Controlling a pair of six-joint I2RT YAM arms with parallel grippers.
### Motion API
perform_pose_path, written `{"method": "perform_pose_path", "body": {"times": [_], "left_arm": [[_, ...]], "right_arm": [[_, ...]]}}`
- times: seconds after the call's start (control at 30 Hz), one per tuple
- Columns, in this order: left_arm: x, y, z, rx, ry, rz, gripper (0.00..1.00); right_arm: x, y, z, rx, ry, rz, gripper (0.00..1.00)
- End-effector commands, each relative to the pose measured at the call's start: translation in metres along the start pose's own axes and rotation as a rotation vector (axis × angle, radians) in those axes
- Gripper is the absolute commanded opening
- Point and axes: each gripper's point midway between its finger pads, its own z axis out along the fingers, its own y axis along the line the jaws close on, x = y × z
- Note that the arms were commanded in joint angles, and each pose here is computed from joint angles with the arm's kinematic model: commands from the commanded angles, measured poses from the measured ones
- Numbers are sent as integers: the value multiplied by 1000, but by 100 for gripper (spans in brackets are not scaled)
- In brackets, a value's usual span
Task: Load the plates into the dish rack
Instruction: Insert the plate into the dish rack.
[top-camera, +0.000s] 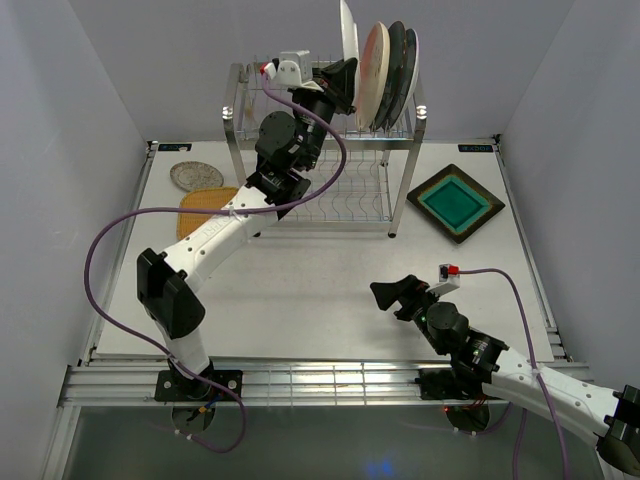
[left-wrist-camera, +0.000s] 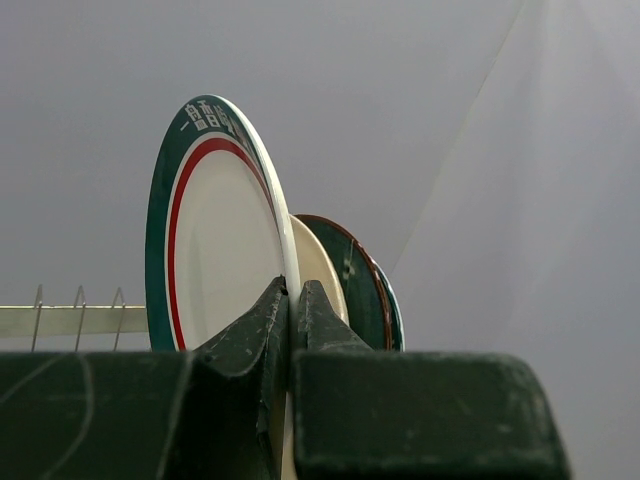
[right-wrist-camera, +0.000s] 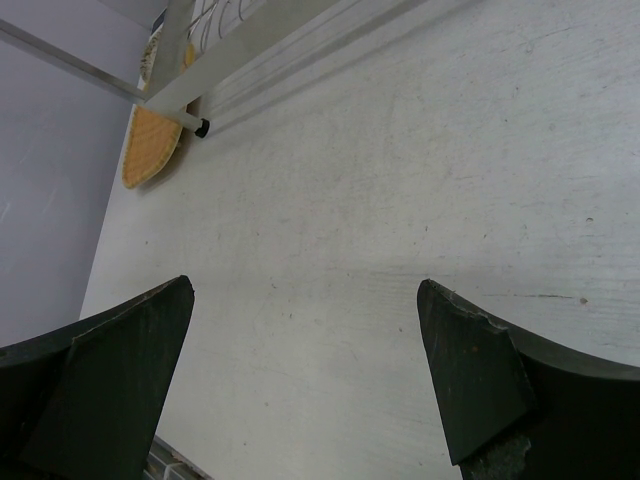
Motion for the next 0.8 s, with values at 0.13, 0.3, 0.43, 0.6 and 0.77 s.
{"method": "perform_pose_path", "body": {"times": [0.13, 0.3, 0.43, 0.6, 0.77], "left_arm": [[-17, 7, -1, 2, -54, -15, 0], [-5, 19, -7, -9, -22, -8, 0], [-3, 22, -12, 10, -5, -18, 0], [3, 22, -17, 46, 23, -21, 0], [-5, 18, -14, 69, 9, -23, 0]], "right_arm": [[-2, 1, 0, -22, -27, 13, 98], [-1, 0, 0, -20, -24, 13, 98], [-1, 0, 0, -22, -23, 17, 98], [-1, 0, 0, -23, -22, 19, 98], [-1, 2, 0, -28, -22, 24, 98]]}}
